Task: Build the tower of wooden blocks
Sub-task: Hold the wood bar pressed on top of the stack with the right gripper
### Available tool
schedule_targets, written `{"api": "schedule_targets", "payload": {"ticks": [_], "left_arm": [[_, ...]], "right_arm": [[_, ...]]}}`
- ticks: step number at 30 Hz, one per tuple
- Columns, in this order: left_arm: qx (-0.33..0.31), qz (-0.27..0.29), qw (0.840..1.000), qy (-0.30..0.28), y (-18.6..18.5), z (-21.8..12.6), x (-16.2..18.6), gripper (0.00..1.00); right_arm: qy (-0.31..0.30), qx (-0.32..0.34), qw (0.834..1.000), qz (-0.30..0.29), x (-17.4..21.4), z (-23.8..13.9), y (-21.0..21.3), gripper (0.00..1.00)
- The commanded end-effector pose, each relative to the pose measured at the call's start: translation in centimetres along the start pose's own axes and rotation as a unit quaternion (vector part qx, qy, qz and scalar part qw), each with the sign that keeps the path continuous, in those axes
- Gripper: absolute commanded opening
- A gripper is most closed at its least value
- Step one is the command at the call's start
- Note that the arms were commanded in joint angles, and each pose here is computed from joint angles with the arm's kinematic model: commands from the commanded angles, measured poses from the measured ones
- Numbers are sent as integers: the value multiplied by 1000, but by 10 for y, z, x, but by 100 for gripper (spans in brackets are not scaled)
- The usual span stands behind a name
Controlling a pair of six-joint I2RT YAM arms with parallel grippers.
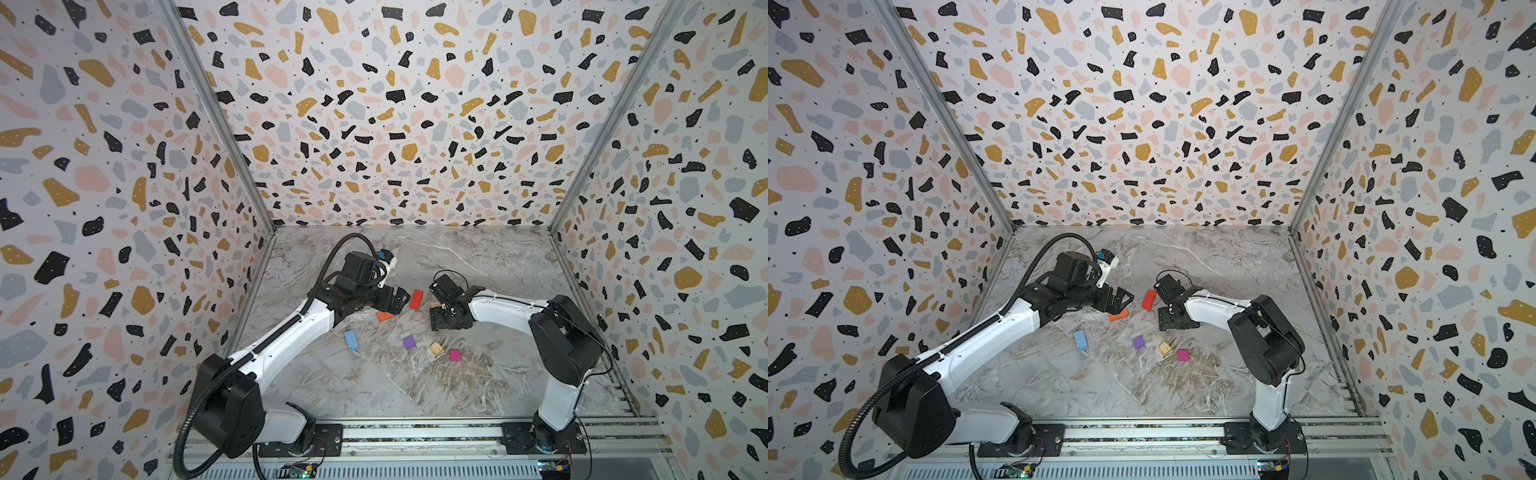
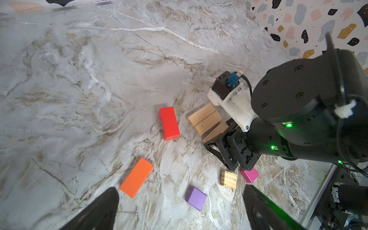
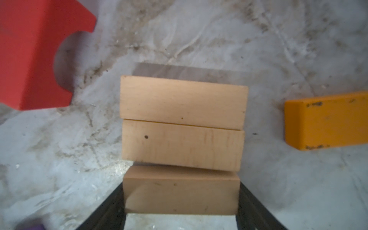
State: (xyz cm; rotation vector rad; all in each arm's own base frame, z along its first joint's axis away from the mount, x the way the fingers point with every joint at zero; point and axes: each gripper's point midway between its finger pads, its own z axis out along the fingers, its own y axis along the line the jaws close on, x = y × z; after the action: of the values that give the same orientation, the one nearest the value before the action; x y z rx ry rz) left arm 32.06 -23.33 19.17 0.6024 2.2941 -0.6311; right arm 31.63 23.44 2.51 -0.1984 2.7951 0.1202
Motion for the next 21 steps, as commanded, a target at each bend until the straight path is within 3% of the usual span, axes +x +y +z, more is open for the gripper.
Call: {"api": "schedule_targets", "payload": {"ticks": [1, 21], "left_arm": [[1, 5, 1000, -12, 1, -1, -4, 98], [4, 5, 1000, -10, 0, 0, -4, 98]], "right_arm": [[3, 10, 1000, -6, -3, -1, -1, 62], [13, 0, 1000, 23, 0, 2, -1, 64]]}}
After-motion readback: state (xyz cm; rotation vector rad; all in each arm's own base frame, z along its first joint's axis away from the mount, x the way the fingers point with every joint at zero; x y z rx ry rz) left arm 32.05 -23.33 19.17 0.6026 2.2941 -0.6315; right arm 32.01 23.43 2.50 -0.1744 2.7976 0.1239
